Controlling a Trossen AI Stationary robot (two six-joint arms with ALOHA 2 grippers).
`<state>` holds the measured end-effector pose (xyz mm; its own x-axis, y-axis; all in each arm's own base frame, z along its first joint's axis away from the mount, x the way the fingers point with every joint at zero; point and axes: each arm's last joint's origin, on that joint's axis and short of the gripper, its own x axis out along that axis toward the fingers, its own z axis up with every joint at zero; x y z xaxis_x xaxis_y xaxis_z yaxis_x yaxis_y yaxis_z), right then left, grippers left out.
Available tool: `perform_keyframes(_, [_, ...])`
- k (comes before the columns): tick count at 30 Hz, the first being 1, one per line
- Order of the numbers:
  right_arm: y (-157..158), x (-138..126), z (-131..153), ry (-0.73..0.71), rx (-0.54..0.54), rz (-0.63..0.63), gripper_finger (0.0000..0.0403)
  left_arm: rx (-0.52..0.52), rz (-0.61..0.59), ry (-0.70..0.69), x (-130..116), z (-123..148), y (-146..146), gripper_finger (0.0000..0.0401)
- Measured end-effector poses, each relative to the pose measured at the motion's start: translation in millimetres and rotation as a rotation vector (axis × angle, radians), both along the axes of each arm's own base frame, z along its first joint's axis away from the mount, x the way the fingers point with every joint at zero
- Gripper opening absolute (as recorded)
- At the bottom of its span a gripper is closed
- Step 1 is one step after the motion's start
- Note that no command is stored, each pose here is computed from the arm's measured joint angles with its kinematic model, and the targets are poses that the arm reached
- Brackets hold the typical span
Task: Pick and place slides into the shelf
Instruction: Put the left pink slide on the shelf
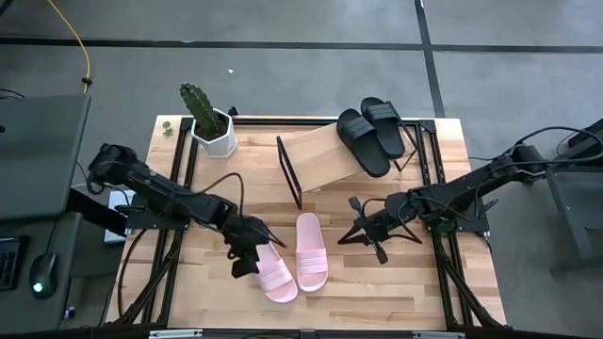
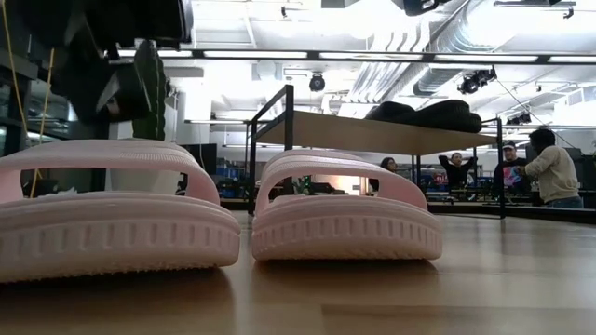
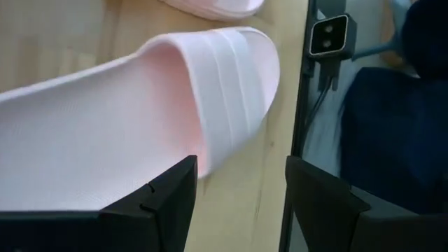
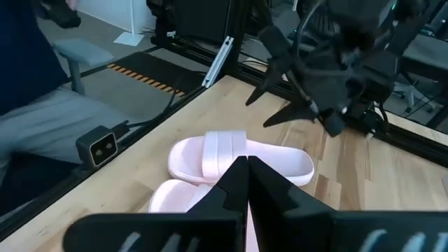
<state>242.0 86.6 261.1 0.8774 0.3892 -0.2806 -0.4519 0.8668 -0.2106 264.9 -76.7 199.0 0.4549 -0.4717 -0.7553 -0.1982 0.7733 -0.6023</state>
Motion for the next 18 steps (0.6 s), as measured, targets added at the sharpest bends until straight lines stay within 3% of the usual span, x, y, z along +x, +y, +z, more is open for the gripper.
perform_keyframes(18, [8,-1,7,0.009,0.002,-0.006,0.0000,-0.046,-0.020,0.039,23,-36,-6,0.0207])
